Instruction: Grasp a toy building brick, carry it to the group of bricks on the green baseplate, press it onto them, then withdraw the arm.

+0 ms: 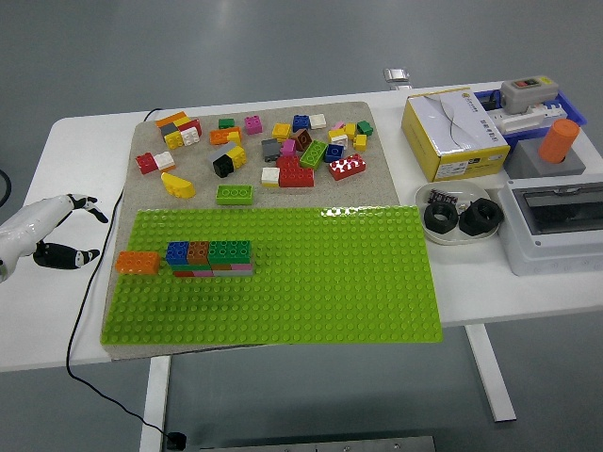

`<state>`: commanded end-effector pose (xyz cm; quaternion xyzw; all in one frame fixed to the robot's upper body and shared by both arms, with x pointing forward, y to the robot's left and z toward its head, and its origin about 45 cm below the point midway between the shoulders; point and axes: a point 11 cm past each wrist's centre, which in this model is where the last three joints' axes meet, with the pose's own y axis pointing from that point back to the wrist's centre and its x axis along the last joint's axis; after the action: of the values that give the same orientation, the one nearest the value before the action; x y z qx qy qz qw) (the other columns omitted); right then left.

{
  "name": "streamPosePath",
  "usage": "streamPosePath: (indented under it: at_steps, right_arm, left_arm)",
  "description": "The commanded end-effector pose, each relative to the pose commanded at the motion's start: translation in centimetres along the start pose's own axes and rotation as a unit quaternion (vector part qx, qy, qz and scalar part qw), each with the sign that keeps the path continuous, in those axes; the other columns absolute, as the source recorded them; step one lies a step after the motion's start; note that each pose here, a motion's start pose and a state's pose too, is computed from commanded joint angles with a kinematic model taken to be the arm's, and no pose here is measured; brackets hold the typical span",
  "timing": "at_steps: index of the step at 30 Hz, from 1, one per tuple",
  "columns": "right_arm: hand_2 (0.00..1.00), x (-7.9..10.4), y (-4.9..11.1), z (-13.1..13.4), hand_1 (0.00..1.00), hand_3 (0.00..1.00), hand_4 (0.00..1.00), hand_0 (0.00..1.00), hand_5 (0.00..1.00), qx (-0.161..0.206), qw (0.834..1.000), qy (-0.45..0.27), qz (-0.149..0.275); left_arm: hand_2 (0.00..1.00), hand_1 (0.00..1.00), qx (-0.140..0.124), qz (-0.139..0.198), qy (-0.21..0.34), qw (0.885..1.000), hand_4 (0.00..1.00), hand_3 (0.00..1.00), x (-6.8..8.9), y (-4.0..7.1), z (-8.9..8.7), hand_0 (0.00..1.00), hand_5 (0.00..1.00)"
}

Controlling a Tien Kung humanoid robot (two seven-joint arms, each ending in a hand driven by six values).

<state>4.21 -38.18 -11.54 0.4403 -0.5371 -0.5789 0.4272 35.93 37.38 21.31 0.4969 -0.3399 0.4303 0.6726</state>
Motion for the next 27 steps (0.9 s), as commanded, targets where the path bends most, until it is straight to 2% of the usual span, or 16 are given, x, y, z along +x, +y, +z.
streamPosePath:
  at_steps: [6, 11, 21, 27]
  right_arm:
    - [0.780, 0.0, 0.1, -0.3, 0.700, 0.981, 0.716, 0.715, 0.998, 0.002, 1.000, 0.001, 0.001]
    - [0.780, 0.1, 0.1, -0.5, 0.700, 0.979, 0.716, 0.715, 0.998, 0.003, 1.000, 0.003, 0.001]
    - [0.779, 0.3, 0.3, -0.9, 0.700, 0.979, 0.716, 0.716, 0.998, 0.007, 1.000, 0.005, 0.003]
    - [0.779, 0.4, 0.4, -1.2, 0.701, 0.980, 0.714, 0.715, 0.998, 0.009, 1.000, 0.008, 0.004]
  left_arm:
    - [0.961, 0.970, 0.000, -0.034, -0.024, 0.999, 0.851, 0.673, -1.2, -1.1, 0.6, 0.998, 0.002]
    - [0.980, 0.973, -0.002, -0.052, -0.031, 0.998, 0.872, 0.690, -1.8, -1.6, 1.1, 0.998, 0.002]
    - [0.980, 0.974, -0.011, -0.068, -0.020, 0.997, 0.875, 0.686, -2.2, -2.5, 2.1, 0.998, 0.004]
    - [0.978, 0.974, -0.003, -0.081, -0.009, 0.997, 0.881, 0.680, -3.1, -3.3, 1.8, 0.998, 0.018]
